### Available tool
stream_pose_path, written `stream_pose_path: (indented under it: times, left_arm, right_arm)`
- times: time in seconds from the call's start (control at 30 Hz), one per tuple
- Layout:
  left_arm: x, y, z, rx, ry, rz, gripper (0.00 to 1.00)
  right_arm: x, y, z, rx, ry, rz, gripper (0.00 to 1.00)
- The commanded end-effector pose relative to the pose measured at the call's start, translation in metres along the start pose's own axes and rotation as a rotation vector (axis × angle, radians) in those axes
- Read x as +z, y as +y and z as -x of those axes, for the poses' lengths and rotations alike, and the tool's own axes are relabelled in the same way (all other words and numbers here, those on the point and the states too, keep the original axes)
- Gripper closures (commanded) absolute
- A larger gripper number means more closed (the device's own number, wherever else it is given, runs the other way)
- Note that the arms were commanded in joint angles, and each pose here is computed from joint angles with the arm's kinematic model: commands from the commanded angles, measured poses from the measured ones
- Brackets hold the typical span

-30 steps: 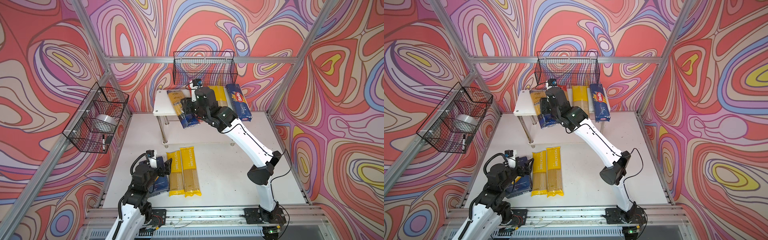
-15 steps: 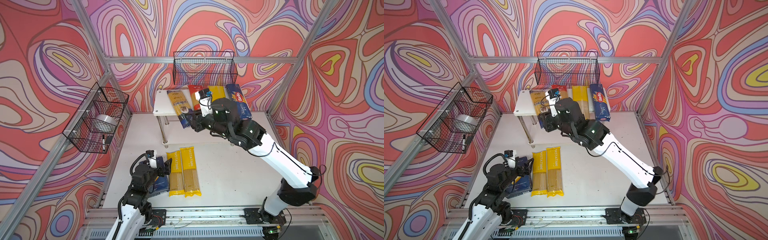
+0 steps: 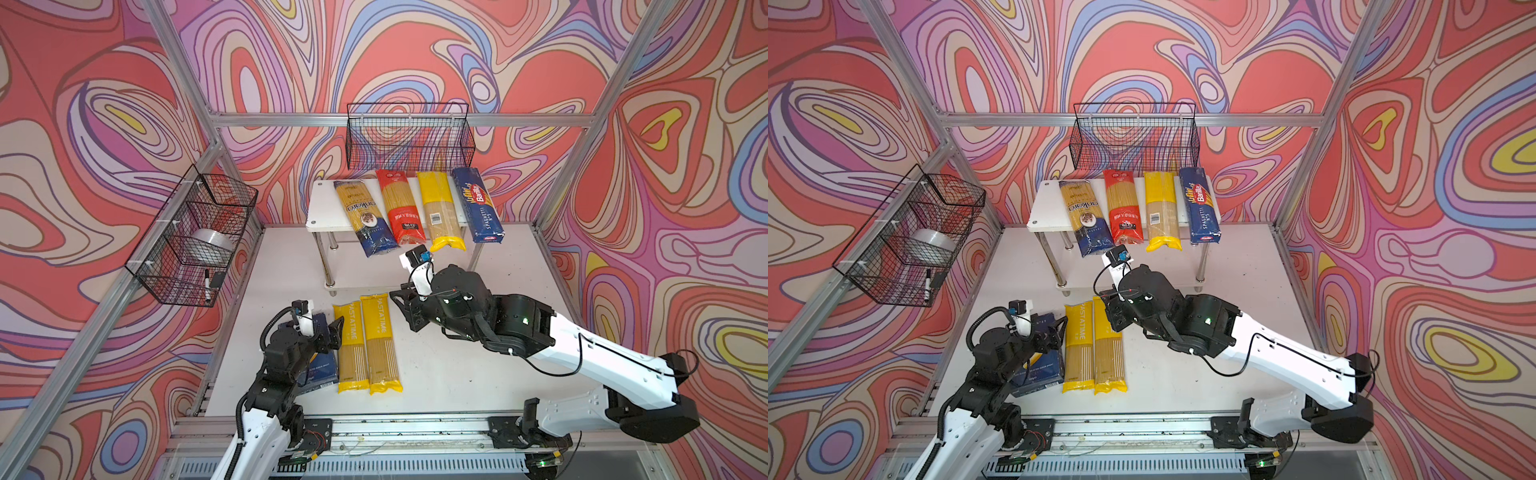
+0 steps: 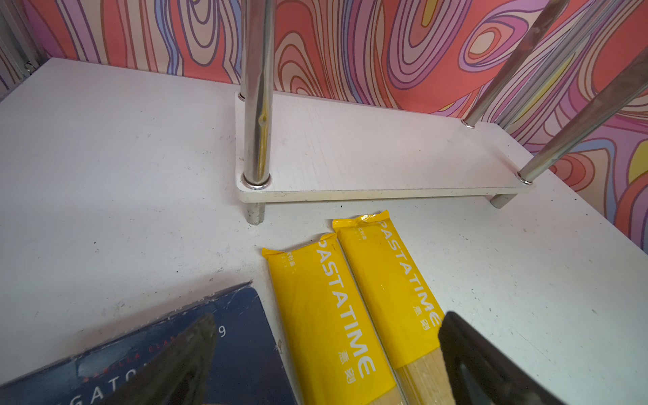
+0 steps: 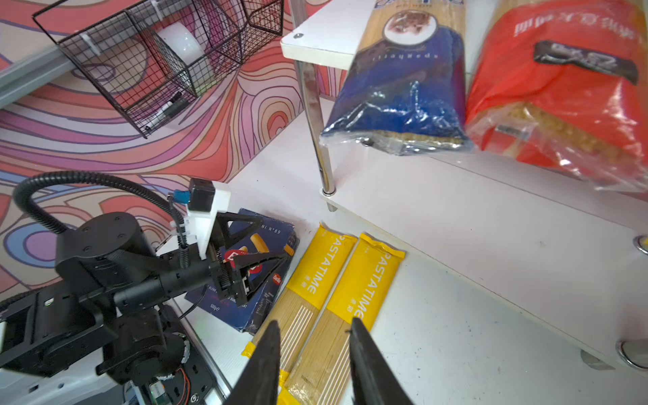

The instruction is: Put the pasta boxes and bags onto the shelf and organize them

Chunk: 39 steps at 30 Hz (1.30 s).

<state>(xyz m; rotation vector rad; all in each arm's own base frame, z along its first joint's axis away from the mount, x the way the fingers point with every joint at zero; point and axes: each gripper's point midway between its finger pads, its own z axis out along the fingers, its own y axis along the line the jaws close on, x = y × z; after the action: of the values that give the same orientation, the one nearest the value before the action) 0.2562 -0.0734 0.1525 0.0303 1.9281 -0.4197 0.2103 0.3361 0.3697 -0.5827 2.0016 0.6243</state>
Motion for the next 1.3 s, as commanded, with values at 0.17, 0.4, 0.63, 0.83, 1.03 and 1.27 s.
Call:
stream_pose_path:
  times: [0.17, 0.4, 0.63, 0.83, 1.03, 1.27]
  left_arm:
    - [0.0, -0.002, 0.008, 0.006, -0.014, -0.001, 0.0]
    - [0.0, -0.003, 0.008, 0.007, -0.016, -0.008, 0.0]
    - [0.0, -0.003, 0.008, 0.007, -0.019, -0.007, 0.0]
    - [-0.001, -0.002, 0.008, 0.005, -0.023, -0.002, 0.0]
    - [-0.002, -0.002, 0.009, 0.006, -0.028, -0.004, 0.0]
    - [-0.003, -0.002, 0.009, 0.006, -0.031, 0.0, 0.0]
  right_arm:
    - [-0.002, -0.012, 0.025, 0.038, -0.149, -0.069, 0.78]
    - [0.017, -0.002, 0.037, 0.014, -0.167, -0.073, 0.94]
    - [0.037, 0.0, 0.048, -0.028, -0.18, -0.109, 0.97]
    - [0.055, -0.015, 0.058, -0.003, -0.165, -0.104, 0.97]
    - [0.078, -0.025, 0.058, 0.002, -0.137, -0.097, 0.98]
    - [0.101, -0.014, 0.068, -0.021, -0.124, -0.047, 0.98]
